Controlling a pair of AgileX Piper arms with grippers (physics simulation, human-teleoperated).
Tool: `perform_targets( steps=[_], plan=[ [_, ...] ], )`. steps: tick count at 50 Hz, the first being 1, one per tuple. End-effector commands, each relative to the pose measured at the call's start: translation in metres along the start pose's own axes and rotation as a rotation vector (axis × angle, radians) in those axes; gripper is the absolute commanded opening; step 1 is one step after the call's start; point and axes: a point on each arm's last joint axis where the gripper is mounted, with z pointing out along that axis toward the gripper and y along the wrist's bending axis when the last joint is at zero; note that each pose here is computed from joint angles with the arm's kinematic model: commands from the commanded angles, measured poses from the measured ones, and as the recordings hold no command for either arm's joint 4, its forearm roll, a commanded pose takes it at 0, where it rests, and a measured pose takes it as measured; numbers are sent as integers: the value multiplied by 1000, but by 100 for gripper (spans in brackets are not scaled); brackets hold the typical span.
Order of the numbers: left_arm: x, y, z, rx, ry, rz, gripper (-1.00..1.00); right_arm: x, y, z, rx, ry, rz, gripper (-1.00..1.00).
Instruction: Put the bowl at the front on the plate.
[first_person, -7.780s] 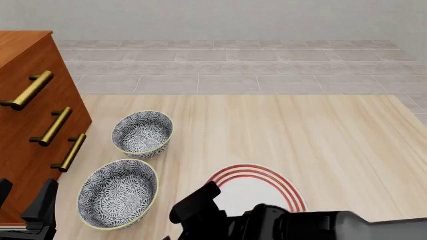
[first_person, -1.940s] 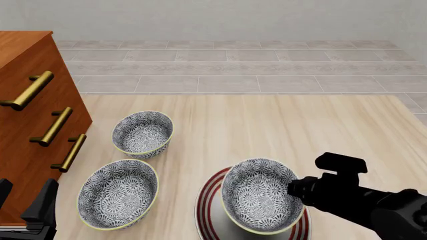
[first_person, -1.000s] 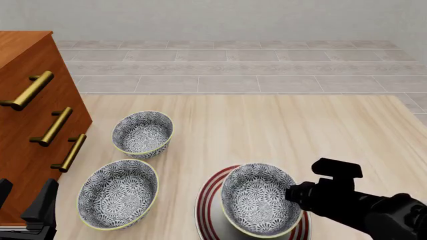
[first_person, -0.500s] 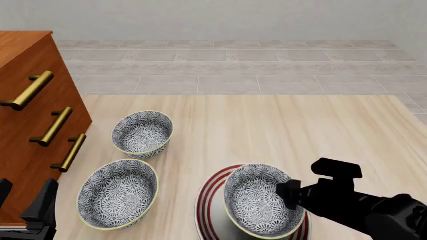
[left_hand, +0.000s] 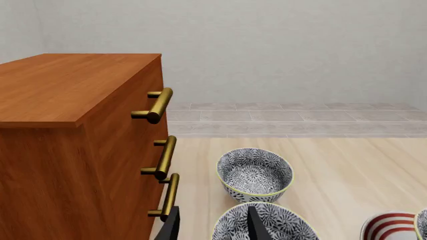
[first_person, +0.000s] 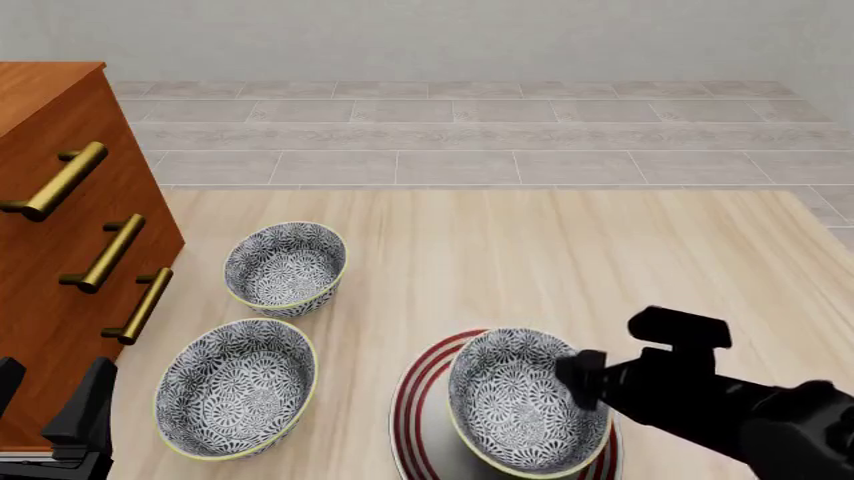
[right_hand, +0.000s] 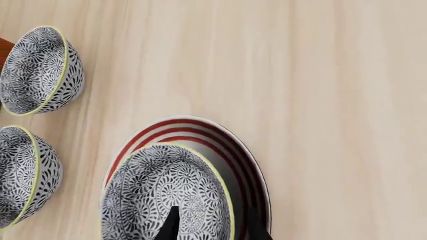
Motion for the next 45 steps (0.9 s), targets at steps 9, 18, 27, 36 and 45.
perform_targets(
  steps=[9,18,27,36,45],
  plan=[
    [0,0,0,0,0,0,100,-19,4,-13,5,-39,-14,100],
    [0,0,0,0,0,0,100,-28,7,-21,2,-59,-24,100],
    [0,0,0,0,0,0,100,-38,9,-27,3,-79,-37,100],
    [0,0,0,0,0,0,100,-47,12,-34,4,-99,-48,100],
    [0,0,0,0,0,0,100,-54,13,-41,5,-115,-55,100]
  ],
)
